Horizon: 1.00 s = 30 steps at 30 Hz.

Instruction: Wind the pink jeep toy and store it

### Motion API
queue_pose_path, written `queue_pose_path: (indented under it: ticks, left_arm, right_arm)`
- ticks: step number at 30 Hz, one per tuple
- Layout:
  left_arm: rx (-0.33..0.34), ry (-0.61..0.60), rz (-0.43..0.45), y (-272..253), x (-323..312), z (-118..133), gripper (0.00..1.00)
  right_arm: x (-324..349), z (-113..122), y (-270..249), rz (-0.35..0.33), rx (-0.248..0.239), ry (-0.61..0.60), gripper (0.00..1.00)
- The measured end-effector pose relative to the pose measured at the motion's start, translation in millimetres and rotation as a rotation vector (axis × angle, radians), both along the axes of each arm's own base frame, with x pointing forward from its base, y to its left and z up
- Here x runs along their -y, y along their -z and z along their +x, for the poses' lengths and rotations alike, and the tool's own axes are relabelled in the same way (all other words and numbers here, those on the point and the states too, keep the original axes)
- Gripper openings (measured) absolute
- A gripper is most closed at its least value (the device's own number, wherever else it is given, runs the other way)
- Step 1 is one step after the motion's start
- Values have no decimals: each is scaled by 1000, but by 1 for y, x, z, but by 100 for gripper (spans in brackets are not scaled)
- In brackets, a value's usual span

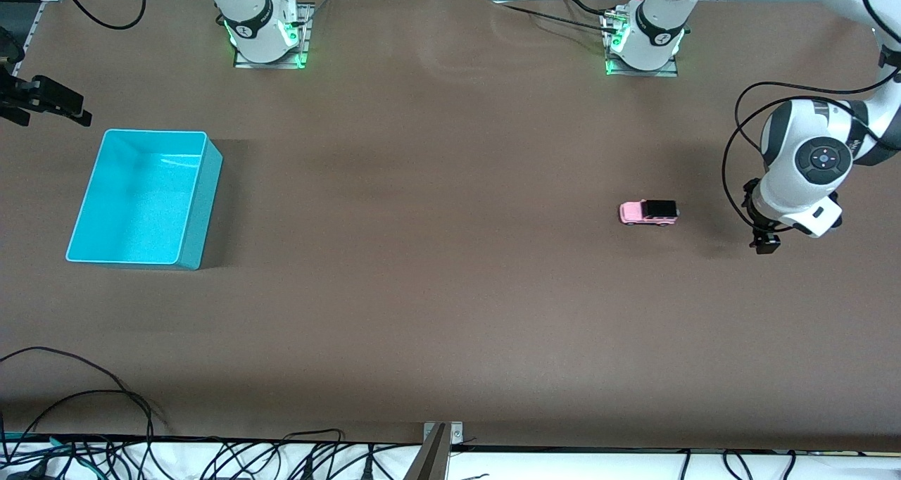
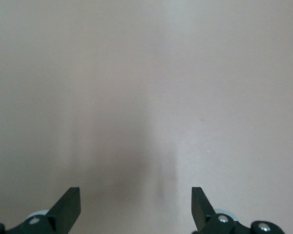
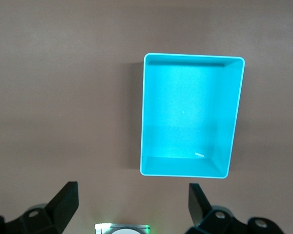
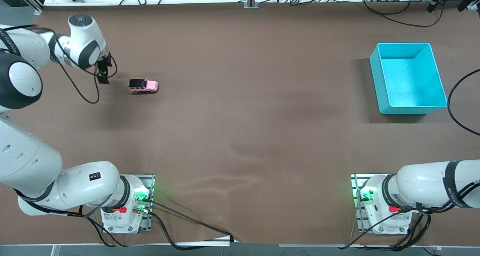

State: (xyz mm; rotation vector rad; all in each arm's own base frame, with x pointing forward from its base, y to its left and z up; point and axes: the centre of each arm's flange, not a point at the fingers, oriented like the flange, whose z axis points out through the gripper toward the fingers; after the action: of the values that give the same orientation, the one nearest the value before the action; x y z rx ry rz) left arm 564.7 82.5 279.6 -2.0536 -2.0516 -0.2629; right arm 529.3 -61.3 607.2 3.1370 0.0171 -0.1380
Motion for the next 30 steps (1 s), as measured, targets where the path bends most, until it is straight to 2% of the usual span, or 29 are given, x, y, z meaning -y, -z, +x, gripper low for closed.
queue_pose_path:
  ticks: [10,17,23,30]
  left_arm:
    - [-17,202,-33,-65,0,38,100]
    - [-42,412,-79,-110,-8,57,100]
    - [-80,611,-85,-145,-17,65,100]
    - [-134,825,-104,-172,-17,63,100]
  right_arm:
    - [0,0,0,0,0,0,100]
    - [0,0,0,0,0,0,100]
    - [0,0,0,0,0,0,100]
    - [0,0,0,0,0,0,100]
